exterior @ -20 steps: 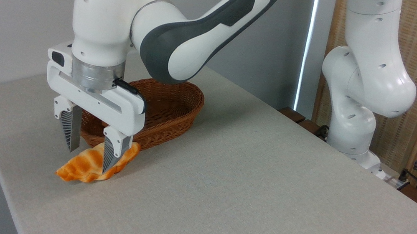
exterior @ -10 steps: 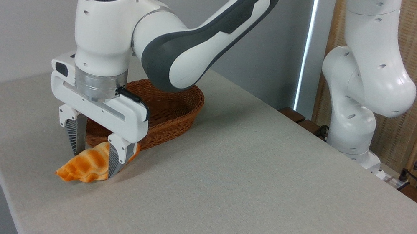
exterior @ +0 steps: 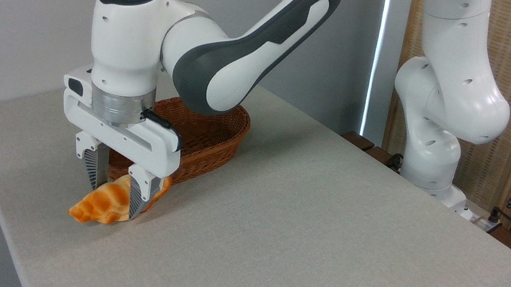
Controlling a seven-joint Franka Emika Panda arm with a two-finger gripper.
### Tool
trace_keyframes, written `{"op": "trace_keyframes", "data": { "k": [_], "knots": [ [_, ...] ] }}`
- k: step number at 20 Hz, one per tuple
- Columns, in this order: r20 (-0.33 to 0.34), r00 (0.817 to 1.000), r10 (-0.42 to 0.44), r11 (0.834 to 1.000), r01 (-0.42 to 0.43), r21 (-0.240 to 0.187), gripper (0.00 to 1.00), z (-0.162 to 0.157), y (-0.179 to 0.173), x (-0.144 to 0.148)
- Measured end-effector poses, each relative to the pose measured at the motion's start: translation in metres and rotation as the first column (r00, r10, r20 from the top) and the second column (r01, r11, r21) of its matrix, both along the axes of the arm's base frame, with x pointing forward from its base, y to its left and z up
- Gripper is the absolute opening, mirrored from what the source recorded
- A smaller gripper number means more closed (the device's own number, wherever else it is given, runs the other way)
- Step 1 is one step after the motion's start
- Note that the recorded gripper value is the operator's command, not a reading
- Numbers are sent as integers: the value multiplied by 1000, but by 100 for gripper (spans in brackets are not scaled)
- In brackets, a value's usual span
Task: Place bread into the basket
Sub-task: 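Close the gripper on the middle of the orange bread roll, then lift the bread roll and lower it into the woven basket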
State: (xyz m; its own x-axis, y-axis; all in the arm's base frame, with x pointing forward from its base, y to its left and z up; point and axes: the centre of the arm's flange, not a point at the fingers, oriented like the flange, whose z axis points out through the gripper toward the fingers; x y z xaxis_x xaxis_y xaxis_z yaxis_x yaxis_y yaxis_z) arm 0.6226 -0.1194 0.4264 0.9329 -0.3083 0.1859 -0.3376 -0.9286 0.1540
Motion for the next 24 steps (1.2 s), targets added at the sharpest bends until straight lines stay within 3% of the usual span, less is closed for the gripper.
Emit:
{"op": "trace_keyframes", "data": {
  "k": [24],
  "knots": [
    [11,1000,-14,1000,14,1,24,4,2,1]
  ]
}}
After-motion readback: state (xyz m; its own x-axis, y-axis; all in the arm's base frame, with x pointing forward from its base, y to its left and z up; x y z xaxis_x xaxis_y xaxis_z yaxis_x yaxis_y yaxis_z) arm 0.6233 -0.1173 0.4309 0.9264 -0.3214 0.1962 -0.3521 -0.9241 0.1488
